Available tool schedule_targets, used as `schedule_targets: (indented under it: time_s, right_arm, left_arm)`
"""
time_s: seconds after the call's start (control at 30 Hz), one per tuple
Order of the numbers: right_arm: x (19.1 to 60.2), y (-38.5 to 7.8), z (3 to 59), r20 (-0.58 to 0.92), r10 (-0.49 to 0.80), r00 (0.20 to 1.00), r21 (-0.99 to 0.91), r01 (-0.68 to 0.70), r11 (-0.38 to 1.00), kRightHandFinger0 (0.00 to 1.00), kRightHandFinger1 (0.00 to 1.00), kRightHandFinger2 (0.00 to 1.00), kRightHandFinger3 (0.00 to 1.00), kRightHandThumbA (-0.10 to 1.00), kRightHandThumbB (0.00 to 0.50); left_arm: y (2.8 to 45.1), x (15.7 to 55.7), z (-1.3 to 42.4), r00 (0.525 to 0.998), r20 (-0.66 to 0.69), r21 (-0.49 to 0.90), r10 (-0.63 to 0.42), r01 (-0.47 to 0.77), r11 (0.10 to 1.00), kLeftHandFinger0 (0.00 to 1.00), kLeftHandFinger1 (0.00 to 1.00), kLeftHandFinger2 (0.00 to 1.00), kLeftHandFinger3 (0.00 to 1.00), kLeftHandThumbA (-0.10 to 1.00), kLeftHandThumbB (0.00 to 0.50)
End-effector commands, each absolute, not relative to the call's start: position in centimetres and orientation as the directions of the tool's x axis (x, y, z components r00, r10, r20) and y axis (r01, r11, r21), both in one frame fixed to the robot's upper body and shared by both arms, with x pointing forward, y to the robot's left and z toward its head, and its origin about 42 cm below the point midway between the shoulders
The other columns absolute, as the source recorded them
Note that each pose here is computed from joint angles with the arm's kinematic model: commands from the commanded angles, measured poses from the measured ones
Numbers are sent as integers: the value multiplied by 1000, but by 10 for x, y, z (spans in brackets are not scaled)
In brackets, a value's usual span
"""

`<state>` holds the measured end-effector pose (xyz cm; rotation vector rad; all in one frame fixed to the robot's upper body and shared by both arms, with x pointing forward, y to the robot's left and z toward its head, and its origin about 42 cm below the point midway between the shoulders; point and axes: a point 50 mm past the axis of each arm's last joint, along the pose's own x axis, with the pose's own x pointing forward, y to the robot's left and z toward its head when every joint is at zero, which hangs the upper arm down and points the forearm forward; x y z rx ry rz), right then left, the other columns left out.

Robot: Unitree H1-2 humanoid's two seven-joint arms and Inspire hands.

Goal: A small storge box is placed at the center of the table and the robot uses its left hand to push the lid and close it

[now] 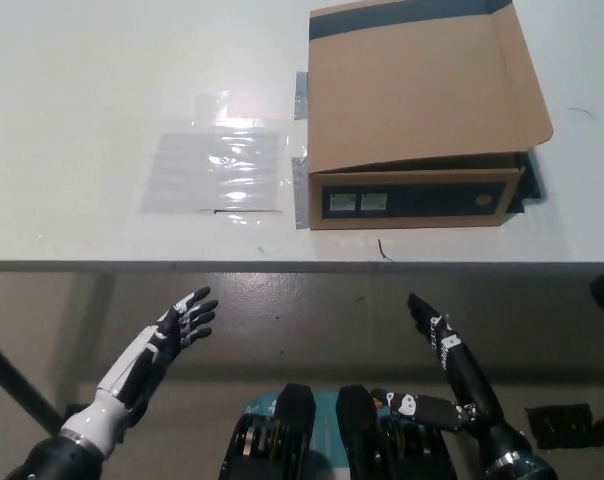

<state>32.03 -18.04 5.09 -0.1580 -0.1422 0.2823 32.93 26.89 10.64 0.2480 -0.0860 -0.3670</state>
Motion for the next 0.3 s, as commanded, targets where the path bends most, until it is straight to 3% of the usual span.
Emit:
schedule_targets:
  time_s: [0.0,0.27]
  right_arm:
    - [331,-178,68,211,291,933,-178,-256,950,1000,1000,1000,1000,1000,392]
    - [334,-178,70,215,295,931,-167,-263,950,1000,1000,1000,1000,1000,388]
  left_arm:
    - [271,335,118,922,119,417,-369,291,861,1000,1000,1000,1000,1000,294]
    - [265,332,120,920,119,461,-373,281,842,1000,1000,1000,1000,1000,288]
